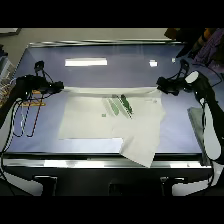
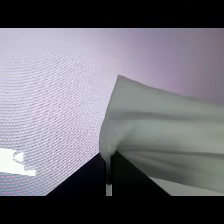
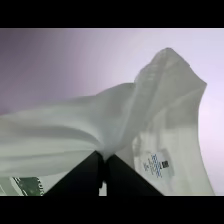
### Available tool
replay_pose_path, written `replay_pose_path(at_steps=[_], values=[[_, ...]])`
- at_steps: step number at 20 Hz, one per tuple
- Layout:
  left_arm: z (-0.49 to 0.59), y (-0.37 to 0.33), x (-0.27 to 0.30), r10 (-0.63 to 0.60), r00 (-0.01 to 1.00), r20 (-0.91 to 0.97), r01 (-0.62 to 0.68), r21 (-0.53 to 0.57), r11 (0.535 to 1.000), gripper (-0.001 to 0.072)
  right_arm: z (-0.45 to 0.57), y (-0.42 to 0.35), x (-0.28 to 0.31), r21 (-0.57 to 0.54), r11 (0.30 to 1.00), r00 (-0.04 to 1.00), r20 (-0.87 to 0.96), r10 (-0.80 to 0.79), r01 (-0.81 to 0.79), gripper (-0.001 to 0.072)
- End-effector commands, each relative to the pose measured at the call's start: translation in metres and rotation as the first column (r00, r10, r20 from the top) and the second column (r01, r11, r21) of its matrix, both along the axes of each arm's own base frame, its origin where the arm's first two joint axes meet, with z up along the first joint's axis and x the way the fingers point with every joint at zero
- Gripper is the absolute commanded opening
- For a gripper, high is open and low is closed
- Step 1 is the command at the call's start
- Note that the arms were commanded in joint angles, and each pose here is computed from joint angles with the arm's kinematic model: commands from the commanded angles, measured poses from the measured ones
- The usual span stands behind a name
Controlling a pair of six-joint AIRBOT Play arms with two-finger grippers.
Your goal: Fold the clothes and pants, and hang the long-sleeved shirts on hangers.
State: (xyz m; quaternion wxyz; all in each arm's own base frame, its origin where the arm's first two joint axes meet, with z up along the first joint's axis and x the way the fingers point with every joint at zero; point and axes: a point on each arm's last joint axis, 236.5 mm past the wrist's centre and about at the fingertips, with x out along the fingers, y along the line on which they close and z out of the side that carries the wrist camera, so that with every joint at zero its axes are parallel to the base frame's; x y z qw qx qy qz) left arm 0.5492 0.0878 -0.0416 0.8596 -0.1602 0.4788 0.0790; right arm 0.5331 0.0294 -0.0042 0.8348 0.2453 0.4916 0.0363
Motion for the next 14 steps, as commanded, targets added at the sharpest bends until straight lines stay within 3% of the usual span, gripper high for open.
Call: replay_pose_path(at_steps=[1, 8, 14], values=[[-0.017, -0.002, -0.006, -0.009, 0.999, -0.050, 0.009, -0.004, 1.000, 0.0017, -0.023, -0.010, -0.025, -0.081, 0.994, 0.991, -0.117, 0.060, -0.070, 0.0031], [-0.060, -0.016, -0.044, -0.050, 0.966, -0.253, 0.038, -0.053, 0.998, 0.0018, -0.055, -0.012, -0.062, -0.083, 0.989, 0.954, -0.283, 0.094, -0.122, 0.0032], [-0.069, -0.034, -0.047, -0.084, 0.956, -0.283, 0.069, -0.063, 0.996, 0.0018, -0.083, -0.012, -0.065, -0.073, 0.990, 0.940, -0.330, 0.087, -0.118, 0.0032]])
